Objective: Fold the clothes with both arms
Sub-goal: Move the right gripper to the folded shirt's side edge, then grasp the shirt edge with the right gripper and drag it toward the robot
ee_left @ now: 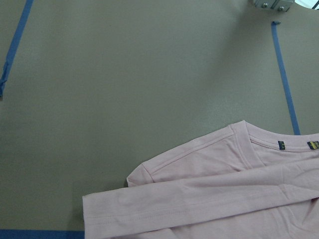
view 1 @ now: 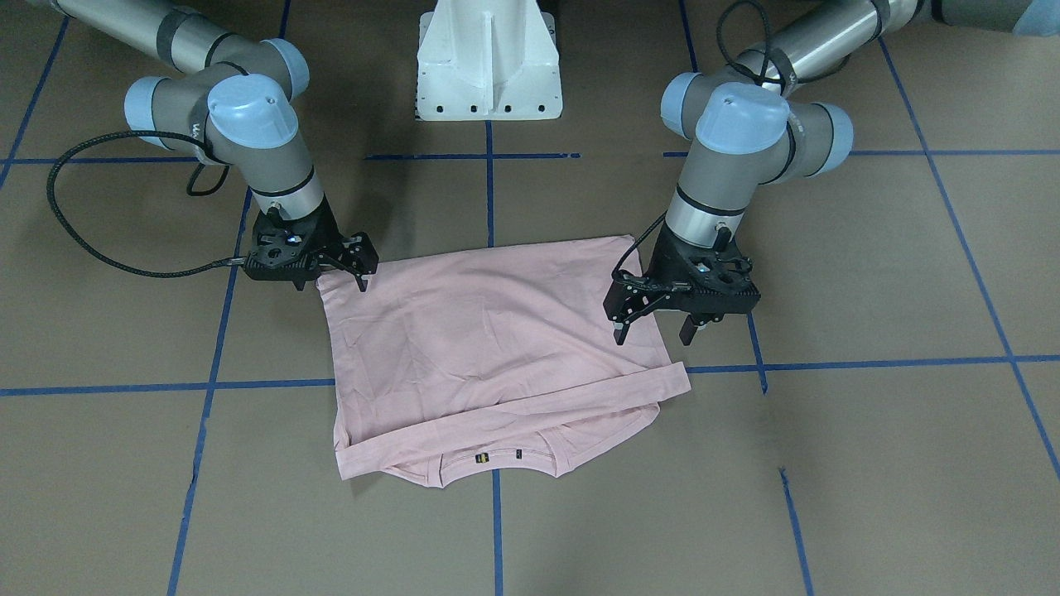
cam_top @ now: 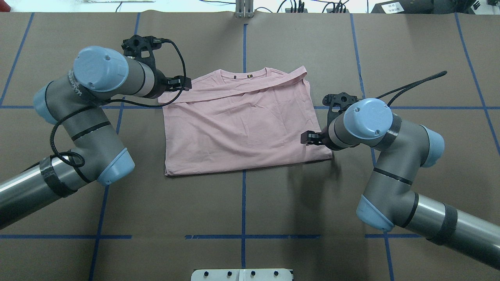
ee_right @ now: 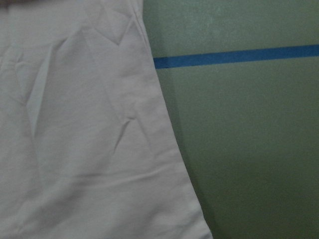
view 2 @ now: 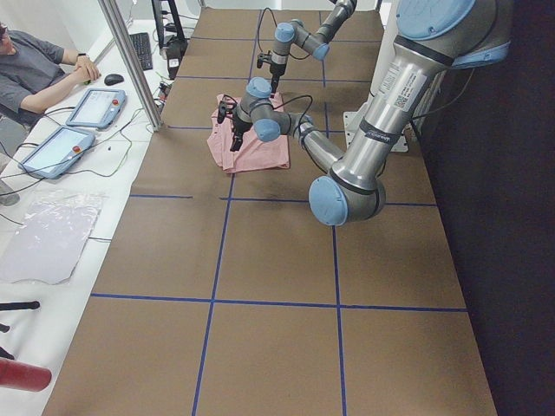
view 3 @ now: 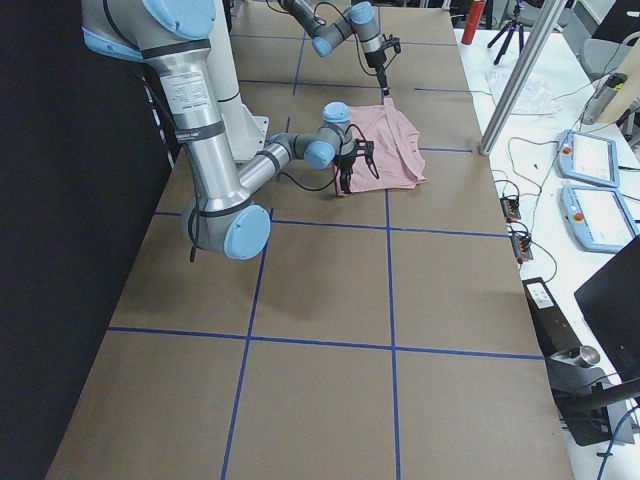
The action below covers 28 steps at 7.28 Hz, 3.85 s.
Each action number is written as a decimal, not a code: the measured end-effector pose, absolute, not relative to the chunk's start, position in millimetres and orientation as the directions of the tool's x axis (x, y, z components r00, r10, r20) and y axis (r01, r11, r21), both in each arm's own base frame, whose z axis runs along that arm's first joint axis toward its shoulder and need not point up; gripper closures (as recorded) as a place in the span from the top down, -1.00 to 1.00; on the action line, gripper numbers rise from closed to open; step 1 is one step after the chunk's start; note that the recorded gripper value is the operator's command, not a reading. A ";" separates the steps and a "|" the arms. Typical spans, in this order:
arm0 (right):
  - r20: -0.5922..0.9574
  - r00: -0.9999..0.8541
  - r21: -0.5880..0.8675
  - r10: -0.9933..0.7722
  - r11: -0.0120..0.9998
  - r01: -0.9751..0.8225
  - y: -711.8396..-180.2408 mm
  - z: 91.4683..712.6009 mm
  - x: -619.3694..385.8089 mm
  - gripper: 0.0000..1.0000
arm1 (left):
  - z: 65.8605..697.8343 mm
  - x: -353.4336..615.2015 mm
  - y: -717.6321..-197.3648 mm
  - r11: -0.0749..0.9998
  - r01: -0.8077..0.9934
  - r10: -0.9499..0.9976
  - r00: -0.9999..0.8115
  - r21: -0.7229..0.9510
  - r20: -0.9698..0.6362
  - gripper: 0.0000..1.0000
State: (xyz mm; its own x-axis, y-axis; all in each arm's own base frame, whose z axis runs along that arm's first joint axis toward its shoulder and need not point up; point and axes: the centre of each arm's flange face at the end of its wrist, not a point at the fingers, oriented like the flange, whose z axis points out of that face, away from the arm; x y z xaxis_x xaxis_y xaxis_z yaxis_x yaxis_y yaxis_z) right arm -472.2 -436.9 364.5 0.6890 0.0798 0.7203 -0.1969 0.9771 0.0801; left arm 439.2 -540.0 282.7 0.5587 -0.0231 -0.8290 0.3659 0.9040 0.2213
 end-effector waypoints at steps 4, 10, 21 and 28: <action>0.708 0.702 0.079 0.075 0.980 -0.184 -436.8 374.5 -475.4 0.34 | 283.8 440.3 -539.2 0.904 0.370 -0.031 0.556 0.213 -0.831 1.00; 0.710 0.700 0.080 0.070 0.981 -0.179 -436.2 373.5 -475.1 -1.00 | 289.0 439.8 -538.3 0.906 0.365 -0.030 0.562 0.215 -0.827 1.00; 0.756 0.653 -0.075 -0.057 0.982 0.172 -203.8 385.4 -417.5 0.51 | 284.8 438.9 -534.4 0.902 0.371 -0.026 0.557 0.220 -0.830 1.00; 0.843 0.536 -0.057 0.043 0.998 0.009 -254.3 309.8 -422.5 1.00 | 254.2 501.4 -430.6 0.951 0.310 -0.171 0.557 0.012 -0.813 1.00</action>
State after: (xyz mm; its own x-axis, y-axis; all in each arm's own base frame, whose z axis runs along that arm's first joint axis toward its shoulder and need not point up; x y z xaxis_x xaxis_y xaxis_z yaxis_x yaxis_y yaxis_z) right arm -422.5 -254.3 309.8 0.5359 0.0431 0.8432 0.0092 0.9983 -0.0568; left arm 501.4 -430.6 254.2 0.5566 -0.1709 -0.8130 0.3097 0.9508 0.0121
